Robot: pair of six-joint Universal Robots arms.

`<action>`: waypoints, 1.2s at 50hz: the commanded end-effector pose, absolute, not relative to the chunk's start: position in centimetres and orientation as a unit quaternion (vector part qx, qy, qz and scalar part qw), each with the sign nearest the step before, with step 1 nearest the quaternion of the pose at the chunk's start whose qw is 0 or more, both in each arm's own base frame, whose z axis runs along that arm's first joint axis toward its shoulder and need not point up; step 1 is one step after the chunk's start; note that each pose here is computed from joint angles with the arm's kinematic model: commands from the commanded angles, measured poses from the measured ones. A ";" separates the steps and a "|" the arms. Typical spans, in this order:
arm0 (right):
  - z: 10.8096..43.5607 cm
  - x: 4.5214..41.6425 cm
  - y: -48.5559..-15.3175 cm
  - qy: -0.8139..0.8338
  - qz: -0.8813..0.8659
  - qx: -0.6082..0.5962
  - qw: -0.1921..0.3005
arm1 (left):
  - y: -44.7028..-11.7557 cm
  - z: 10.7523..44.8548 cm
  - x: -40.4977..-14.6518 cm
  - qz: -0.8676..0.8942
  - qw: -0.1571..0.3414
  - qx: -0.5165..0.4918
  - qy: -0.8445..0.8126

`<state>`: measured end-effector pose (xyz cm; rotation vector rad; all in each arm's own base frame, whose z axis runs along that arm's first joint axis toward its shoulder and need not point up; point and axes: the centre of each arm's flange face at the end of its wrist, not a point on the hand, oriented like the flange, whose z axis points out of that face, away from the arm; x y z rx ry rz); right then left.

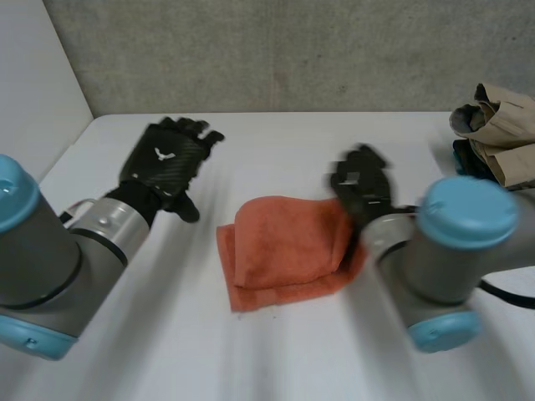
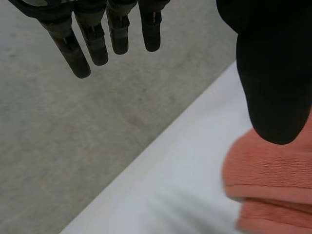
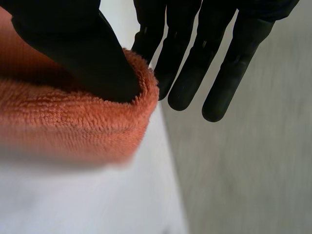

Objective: Fold the laundry.

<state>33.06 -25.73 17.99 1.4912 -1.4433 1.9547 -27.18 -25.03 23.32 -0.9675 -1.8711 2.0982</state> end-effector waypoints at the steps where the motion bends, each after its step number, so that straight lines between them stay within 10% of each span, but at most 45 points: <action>1: 14.7 40.4 -17.2 -0.365 0.691 0.624 -0.029 | -26.6 23.9 -25.6 0.710 0.076 -0.277 -0.643; 9: 14.0 39.4 -17.6 -0.480 0.656 0.578 -0.071 | -27.1 23.4 -26.4 0.692 0.110 -0.260 -0.665; 17: 21.4 33.2 -25.1 -0.646 0.663 0.327 -0.191 | -28.0 22.3 -30.0 0.663 0.155 -0.271 -0.681; 25: 19.9 32.7 -27.9 -0.731 0.578 0.308 -0.189 | -27.6 19.0 -34.7 0.601 0.199 -0.289 -0.718; 44: 13.0 35.5 -30.5 -0.774 0.458 0.398 -0.182 | -23.2 12.0 -33.5 0.470 0.060 -0.297 -0.829; 60: 18.2 33.7 -29.6 -0.717 0.550 0.409 -0.125 | -23.9 21.3 -33.8 0.590 0.101 -0.260 -0.757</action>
